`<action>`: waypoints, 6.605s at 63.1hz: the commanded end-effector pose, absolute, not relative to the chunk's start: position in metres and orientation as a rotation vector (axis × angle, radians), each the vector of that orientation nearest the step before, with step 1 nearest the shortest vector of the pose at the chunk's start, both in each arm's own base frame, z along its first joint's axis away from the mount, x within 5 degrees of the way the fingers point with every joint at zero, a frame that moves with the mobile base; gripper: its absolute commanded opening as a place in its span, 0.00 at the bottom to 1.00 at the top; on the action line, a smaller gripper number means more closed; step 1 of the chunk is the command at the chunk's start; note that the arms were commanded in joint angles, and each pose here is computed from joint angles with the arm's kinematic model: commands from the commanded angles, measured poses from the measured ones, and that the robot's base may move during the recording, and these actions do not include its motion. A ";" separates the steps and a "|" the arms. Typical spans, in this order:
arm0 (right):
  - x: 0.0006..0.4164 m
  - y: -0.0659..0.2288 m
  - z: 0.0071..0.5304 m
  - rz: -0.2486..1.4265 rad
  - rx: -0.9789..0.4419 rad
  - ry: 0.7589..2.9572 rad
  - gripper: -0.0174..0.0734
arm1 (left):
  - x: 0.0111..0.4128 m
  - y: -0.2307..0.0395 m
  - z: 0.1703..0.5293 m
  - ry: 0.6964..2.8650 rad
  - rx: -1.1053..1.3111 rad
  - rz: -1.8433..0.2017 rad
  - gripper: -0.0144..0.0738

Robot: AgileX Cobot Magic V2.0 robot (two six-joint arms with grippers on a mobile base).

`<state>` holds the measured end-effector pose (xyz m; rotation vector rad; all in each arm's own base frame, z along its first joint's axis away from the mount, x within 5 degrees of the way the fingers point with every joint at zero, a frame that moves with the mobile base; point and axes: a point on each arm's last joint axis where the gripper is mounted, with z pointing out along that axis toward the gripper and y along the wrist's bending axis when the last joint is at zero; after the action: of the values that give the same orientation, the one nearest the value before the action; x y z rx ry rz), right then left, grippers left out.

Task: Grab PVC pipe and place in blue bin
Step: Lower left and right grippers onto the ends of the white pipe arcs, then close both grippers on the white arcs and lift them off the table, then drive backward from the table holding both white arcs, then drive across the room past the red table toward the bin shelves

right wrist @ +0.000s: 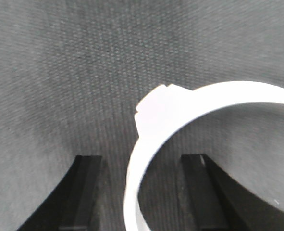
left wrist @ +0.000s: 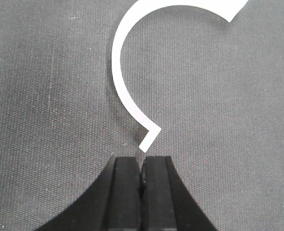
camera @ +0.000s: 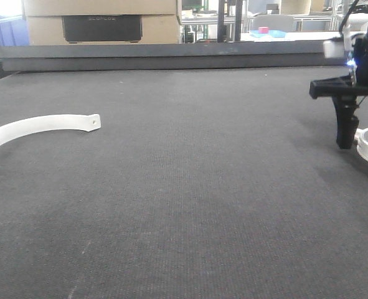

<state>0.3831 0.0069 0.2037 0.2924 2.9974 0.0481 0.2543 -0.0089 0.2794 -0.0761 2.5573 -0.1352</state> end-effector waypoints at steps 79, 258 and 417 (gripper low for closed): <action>0.341 0.065 0.303 0.115 0.003 2.764 0.01 | 0.397 -0.001 0.244 2.860 -0.040 0.010 0.35; 0.064 0.009 0.419 0.173 -0.072 1.541 0.01 | 0.104 -0.016 0.401 1.397 0.026 -0.230 0.04; 0.063 0.009 0.419 0.174 -0.072 1.539 0.01 | 0.104 -0.016 0.401 1.392 0.026 -0.230 0.04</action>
<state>0.0650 0.0094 0.4172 -0.0658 1.5634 0.1776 0.1045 -0.0158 0.3987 0.0223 1.4190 -0.2236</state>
